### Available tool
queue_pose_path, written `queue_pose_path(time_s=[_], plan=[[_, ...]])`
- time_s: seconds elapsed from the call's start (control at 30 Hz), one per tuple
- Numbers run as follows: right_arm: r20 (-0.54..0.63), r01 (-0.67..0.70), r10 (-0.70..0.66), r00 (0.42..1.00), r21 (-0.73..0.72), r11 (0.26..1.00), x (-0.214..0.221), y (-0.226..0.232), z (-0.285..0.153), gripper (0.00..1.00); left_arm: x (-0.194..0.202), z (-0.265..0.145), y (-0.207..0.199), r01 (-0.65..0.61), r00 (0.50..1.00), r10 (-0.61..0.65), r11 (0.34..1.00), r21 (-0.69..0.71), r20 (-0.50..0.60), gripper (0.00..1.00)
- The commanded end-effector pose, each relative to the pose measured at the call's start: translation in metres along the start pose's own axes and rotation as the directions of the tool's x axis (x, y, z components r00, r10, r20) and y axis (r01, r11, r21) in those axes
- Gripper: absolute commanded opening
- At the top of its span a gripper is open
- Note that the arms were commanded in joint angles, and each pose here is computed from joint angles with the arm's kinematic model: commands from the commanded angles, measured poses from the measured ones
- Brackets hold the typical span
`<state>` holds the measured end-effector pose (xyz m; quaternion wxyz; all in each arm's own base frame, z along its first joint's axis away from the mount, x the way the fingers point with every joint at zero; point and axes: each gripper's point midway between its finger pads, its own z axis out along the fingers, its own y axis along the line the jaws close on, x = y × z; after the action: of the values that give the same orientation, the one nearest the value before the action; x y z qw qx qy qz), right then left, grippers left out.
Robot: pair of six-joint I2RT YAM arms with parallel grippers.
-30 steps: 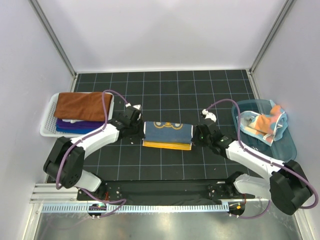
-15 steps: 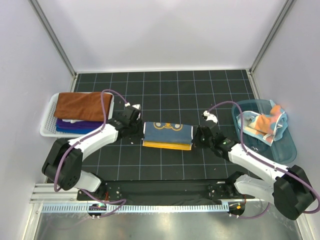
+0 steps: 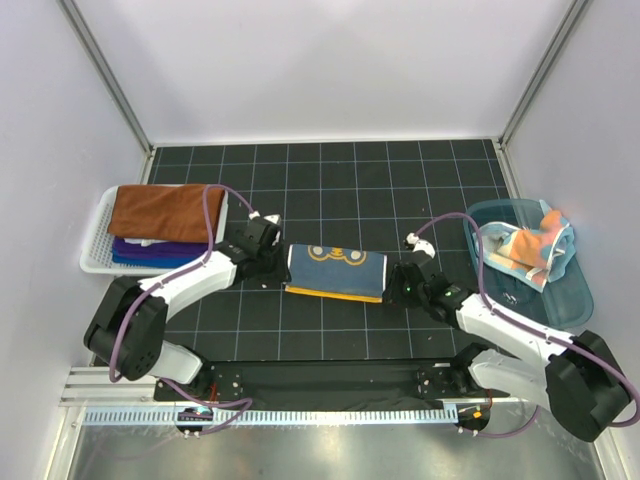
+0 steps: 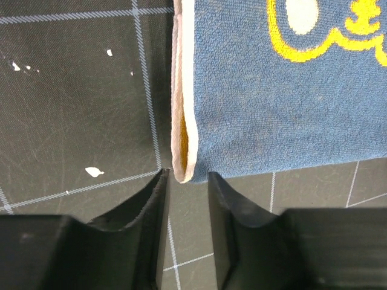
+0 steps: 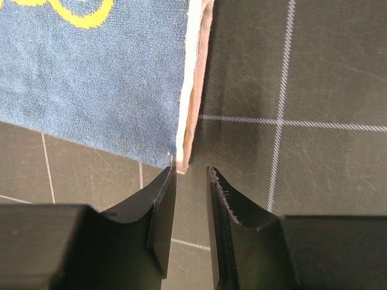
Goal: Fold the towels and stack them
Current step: Fold the towel
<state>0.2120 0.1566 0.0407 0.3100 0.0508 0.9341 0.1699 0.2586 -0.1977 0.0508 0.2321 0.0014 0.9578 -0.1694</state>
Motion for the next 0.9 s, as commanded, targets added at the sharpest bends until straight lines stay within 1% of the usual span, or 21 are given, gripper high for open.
queue_pose_path(time_s=[0.0, 0.1, 0.13, 0.2, 0.23, 0.37, 0.43, 0.47, 0.5, 0.6, 0.7, 0.87], plan=[[0.08, 0.004, -0.003, 0.997, -0.015, 1.0, -0.028, 0.012, -0.016, 0.34, -0.015, -0.013, -0.008, -0.031, 0.998, 0.029, 0.999, 0.021, 0.051, 0.36], [0.109, 0.003, -0.001, 0.994, -0.02, 1.0, -0.041, 0.017, -0.027, 0.33, -0.028, -0.025, -0.012, -0.044, 0.995, 0.042, 0.999, 0.02, 0.089, 0.43], [0.12, 0.008, -0.005, 0.993, -0.03, 1.0, -0.047, 0.022, -0.031, 0.33, -0.035, -0.027, -0.009, -0.045, 0.993, 0.045, 0.999, -0.004, 0.113, 0.44], [0.121, 0.013, -0.009, 0.993, -0.031, 0.999, -0.053, 0.027, -0.032, 0.33, -0.041, -0.03, -0.012, -0.049, 0.992, 0.05, 0.999, -0.007, 0.117, 0.49], [0.129, 0.014, -0.008, 0.992, -0.047, 0.999, -0.06, 0.034, -0.035, 0.31, -0.05, -0.033, -0.017, -0.061, 0.989, 0.06, 0.998, 0.001, 0.132, 0.51], [0.105, 0.036, -0.031, 0.994, -0.048, 0.998, -0.068, 0.045, -0.028, 0.29, -0.062, -0.028, -0.022, -0.078, 0.991, 0.078, 0.997, -0.007, 0.111, 0.57], [0.091, 0.039, -0.035, 0.995, -0.049, 0.998, -0.069, 0.049, -0.019, 0.27, -0.065, -0.02, -0.022, -0.077, 0.993, 0.078, 0.997, -0.011, 0.09, 0.57], [0.082, 0.042, -0.037, 0.996, -0.055, 0.998, -0.068, 0.051, -0.016, 0.27, -0.068, -0.018, -0.021, -0.071, 0.993, 0.072, 0.997, -0.016, 0.09, 0.57], [0.07, 0.042, -0.038, 0.997, -0.058, 0.997, -0.066, 0.053, -0.013, 0.26, -0.063, -0.011, -0.022, -0.071, 0.996, 0.07, 0.998, -0.001, 0.057, 0.58], [0.035, 0.049, -0.047, 0.998, -0.06, 0.997, -0.055, 0.052, 0.001, 0.26, -0.06, -0.002, -0.018, -0.062, 0.998, 0.062, 0.998, -0.004, 0.03, 0.58], [0.002, 0.047, -0.046, 0.999, -0.061, 0.997, -0.037, 0.045, 0.013, 0.26, -0.05, 0.009, -0.012, -0.049, 0.999, 0.049, 0.999, -0.012, 0.001, 0.58], [-0.04, 0.05, -0.05, 0.998, 0.002, 0.999, -0.007, 0.017, 0.028, 0.25, -0.033, 0.023, -0.011, -0.016, 0.999, 0.017, 1.0, 0.023, -0.036, 0.59]])
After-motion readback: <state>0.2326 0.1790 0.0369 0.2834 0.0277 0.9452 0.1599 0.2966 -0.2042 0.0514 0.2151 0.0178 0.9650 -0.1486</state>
